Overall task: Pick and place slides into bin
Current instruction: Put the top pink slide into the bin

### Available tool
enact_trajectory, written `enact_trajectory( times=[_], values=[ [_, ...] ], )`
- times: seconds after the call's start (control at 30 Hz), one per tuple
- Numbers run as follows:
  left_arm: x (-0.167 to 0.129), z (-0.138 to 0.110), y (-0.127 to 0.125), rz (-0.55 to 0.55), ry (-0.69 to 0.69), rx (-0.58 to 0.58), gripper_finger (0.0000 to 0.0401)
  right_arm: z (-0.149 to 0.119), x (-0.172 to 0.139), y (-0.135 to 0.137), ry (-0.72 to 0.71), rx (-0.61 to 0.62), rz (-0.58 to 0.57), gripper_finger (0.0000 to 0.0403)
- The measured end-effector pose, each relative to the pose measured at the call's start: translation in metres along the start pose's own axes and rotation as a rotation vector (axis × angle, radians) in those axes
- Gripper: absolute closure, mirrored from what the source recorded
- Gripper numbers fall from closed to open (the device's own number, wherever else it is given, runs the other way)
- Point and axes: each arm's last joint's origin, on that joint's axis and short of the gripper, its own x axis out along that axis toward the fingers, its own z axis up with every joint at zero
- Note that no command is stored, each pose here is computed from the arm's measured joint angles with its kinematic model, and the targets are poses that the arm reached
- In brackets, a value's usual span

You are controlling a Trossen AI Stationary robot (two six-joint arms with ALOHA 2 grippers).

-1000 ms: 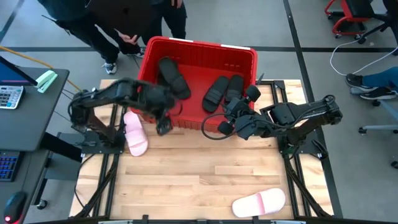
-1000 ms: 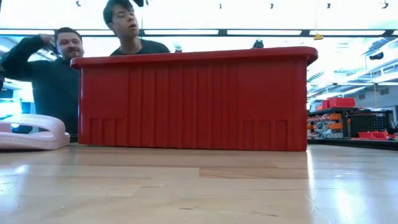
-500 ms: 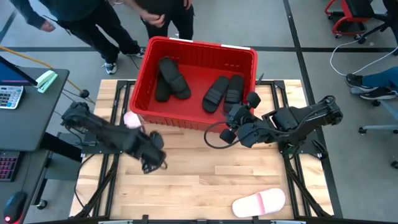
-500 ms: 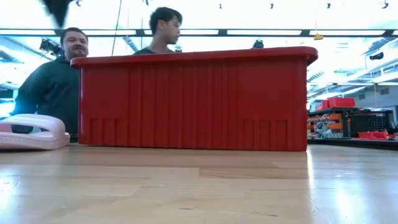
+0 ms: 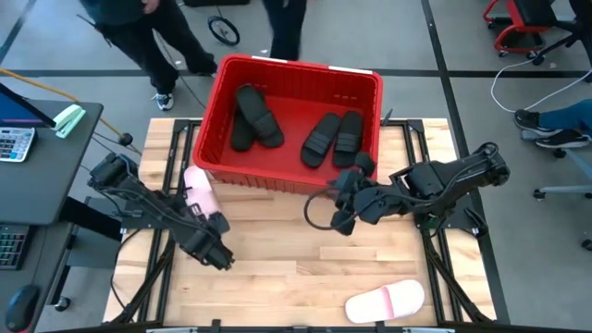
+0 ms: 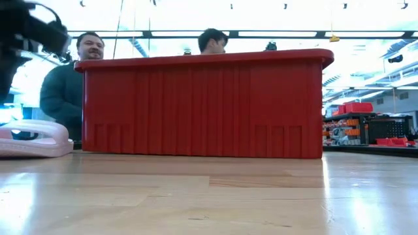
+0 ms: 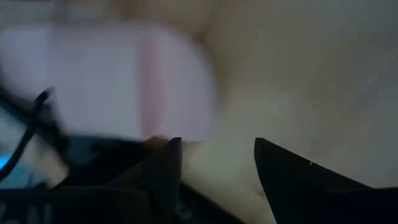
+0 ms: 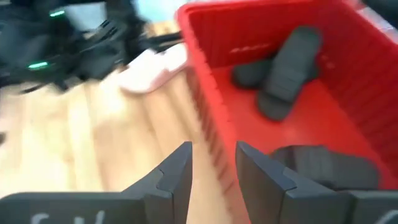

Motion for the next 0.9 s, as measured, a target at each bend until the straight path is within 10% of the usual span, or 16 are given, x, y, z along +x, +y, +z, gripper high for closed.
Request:
enact_trajectory(
  times=[0.3, 0.9],
  values=[
    [0.035, -0.008, 0.023, 0.234, 0.021, -0.072, 0.023, -0.006, 0.018, 0.014, 0.032, -0.047, -0.03, 0.0275],
    [0.064, -0.006, 0.029, 0.238, -0.027, -0.115, 0.0249, -0.009, 0.029, 0.019, 0.051, -0.11, -0.046, 0.0275]
  ],
)
